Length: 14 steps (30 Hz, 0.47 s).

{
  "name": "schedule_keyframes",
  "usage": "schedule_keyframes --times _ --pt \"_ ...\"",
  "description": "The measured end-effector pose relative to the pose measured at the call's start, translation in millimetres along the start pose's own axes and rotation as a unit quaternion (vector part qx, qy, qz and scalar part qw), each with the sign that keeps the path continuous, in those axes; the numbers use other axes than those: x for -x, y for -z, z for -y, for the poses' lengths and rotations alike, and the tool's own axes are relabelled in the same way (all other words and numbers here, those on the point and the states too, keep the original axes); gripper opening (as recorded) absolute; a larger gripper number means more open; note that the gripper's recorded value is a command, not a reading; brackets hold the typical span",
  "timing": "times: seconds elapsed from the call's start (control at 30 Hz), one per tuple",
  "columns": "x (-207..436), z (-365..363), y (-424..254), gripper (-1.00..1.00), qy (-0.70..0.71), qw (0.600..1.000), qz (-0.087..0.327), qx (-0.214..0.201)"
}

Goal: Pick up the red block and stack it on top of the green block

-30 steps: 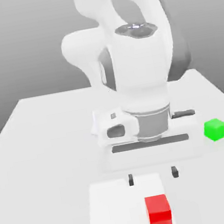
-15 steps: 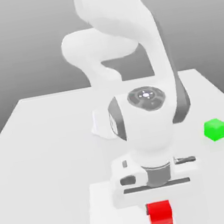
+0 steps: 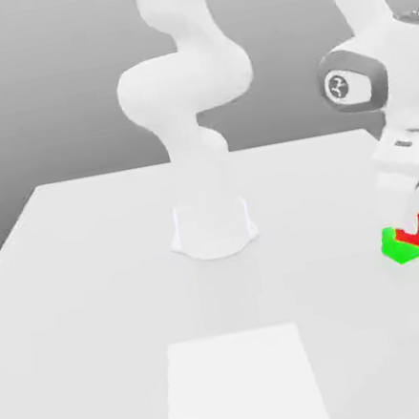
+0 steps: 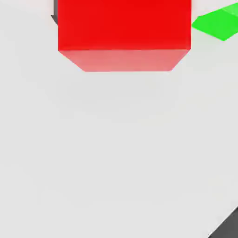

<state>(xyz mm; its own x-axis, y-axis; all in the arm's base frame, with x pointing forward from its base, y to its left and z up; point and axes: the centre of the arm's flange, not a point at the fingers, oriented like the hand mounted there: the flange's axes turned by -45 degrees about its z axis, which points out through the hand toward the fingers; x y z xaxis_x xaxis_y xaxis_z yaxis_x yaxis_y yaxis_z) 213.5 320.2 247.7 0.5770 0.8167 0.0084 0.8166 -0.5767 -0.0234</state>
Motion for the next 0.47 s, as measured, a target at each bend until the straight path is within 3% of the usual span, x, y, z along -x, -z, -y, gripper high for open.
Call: schedule_keyframes --times 0.1,0.4,0.43,0.47 --pt "19 47 -5 -1.0 0.077 0.997 0.004 0.01" --pt "23 53 -62 -1.0 0.089 0.996 0.004 0.014" --pt "24 54 -67 1.0 0.09 0.996 0.005 0.013" --pt "24 54 -67 1.0 0.091 0.996 0.005 0.013"
